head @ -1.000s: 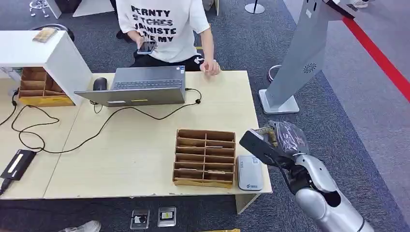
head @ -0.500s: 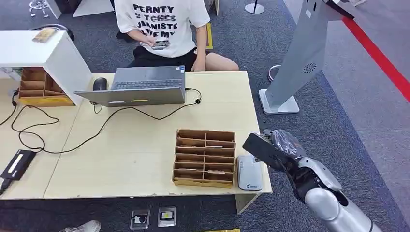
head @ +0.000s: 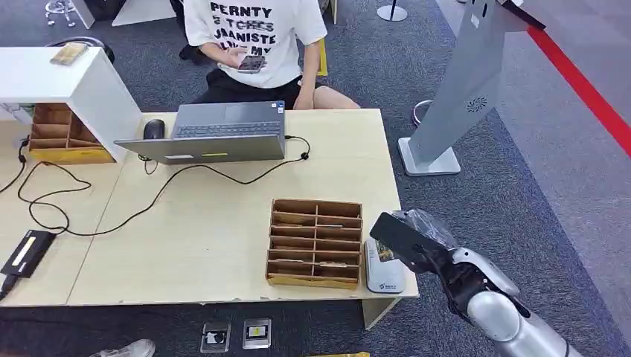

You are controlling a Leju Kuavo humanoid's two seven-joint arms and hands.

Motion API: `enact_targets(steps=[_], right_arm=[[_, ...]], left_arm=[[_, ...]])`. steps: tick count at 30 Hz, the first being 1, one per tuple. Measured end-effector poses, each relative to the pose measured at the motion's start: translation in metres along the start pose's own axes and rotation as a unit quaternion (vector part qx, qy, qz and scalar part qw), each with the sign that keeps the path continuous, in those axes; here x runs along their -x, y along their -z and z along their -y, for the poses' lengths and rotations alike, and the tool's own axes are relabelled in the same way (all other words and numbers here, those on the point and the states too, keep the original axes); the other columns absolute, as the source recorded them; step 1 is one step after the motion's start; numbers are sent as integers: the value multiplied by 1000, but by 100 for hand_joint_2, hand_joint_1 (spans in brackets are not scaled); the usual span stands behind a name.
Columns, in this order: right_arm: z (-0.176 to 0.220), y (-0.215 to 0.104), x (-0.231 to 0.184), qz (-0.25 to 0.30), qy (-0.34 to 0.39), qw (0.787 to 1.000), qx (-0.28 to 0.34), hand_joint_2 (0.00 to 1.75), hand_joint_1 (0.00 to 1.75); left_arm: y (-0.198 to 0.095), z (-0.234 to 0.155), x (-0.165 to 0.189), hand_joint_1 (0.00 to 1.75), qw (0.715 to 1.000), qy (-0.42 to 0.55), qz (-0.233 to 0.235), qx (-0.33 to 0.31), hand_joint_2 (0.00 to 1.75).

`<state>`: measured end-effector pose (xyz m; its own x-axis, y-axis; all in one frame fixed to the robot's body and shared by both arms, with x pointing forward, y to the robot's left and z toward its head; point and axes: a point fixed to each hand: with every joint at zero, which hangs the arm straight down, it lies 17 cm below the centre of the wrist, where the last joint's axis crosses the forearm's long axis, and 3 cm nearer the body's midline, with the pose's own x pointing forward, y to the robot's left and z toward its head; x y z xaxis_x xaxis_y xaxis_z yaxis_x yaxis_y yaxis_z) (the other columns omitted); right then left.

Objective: Pass the card to the sensor for recognition and then transmit it.

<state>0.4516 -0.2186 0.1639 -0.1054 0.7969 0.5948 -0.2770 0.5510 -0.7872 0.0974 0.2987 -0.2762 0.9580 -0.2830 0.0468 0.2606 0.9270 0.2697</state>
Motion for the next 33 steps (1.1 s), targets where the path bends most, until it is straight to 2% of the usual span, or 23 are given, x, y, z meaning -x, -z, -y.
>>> enact_targets(steps=[10, 33], right_arm=[[-13, 8, 13, -4, 7, 1000, -18, 175, 175], [-48, 13, 75, -80, 5, 995, -58, 175, 175]], left_arm=[[0, -2, 2, 0, 1000, -7, -3, -5, 0], [1, -4, 1, 0, 1000, -3, -1, -10, 0]])
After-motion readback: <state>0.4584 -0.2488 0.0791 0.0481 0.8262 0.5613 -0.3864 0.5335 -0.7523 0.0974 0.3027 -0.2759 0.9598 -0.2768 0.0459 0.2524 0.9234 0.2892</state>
